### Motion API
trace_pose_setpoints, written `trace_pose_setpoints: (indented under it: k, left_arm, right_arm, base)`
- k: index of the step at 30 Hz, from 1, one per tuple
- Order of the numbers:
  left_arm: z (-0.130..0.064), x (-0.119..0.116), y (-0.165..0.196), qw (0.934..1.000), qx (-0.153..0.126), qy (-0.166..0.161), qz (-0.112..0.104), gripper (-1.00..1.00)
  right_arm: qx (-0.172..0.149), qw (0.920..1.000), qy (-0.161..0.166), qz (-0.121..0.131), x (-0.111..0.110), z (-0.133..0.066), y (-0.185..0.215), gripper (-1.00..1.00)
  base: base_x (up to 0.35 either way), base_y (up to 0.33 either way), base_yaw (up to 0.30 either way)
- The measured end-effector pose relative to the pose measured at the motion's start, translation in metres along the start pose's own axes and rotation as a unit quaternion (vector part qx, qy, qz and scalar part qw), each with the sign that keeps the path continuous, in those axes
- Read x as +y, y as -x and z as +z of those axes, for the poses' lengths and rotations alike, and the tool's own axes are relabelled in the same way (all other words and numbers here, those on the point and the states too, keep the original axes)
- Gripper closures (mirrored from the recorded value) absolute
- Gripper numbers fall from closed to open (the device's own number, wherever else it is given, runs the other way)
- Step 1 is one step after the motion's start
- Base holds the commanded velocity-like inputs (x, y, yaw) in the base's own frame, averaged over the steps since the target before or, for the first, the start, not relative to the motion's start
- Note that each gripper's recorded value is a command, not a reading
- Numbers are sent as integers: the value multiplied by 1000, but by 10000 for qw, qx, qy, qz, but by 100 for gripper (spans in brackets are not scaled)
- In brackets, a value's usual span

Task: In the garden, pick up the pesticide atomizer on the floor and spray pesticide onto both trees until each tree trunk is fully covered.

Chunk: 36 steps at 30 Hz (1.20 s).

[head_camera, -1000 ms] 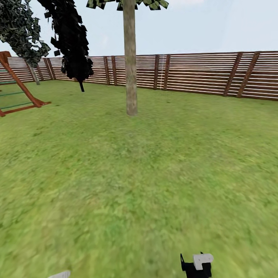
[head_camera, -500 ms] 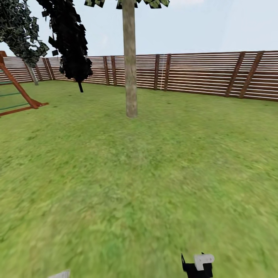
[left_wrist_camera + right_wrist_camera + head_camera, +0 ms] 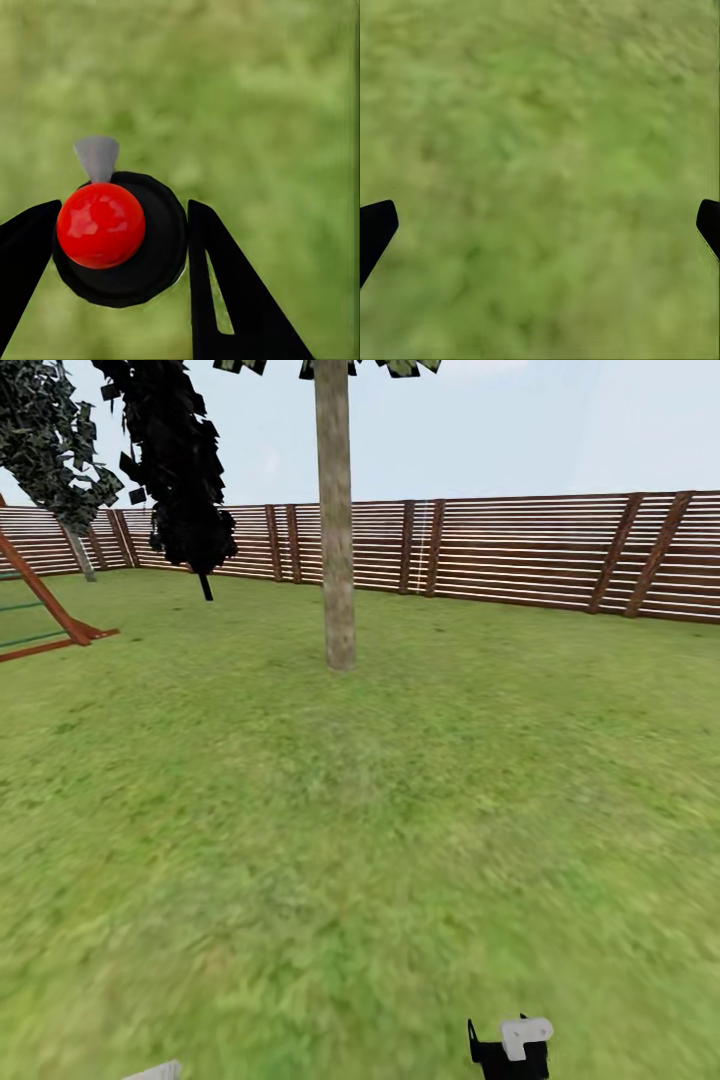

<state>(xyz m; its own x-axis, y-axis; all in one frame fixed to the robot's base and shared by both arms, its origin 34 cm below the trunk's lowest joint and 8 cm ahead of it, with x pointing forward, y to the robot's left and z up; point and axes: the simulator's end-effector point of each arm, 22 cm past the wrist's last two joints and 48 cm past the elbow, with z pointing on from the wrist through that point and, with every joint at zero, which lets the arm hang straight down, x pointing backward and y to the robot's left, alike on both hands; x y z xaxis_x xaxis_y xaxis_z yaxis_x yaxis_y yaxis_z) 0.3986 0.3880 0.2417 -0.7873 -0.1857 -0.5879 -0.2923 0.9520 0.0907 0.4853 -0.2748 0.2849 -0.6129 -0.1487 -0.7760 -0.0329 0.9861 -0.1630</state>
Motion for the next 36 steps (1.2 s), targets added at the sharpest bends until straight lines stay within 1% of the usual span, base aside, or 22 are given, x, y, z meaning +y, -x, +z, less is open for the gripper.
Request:
trace_pose_setpoints:
  k: [36]
  left_arm:
    - [0,0,0,10000,0,1,1,100]
  right_arm:
    - [6,10000,7,-3,1,0,0,-100]
  base:
    - [339,0,0]
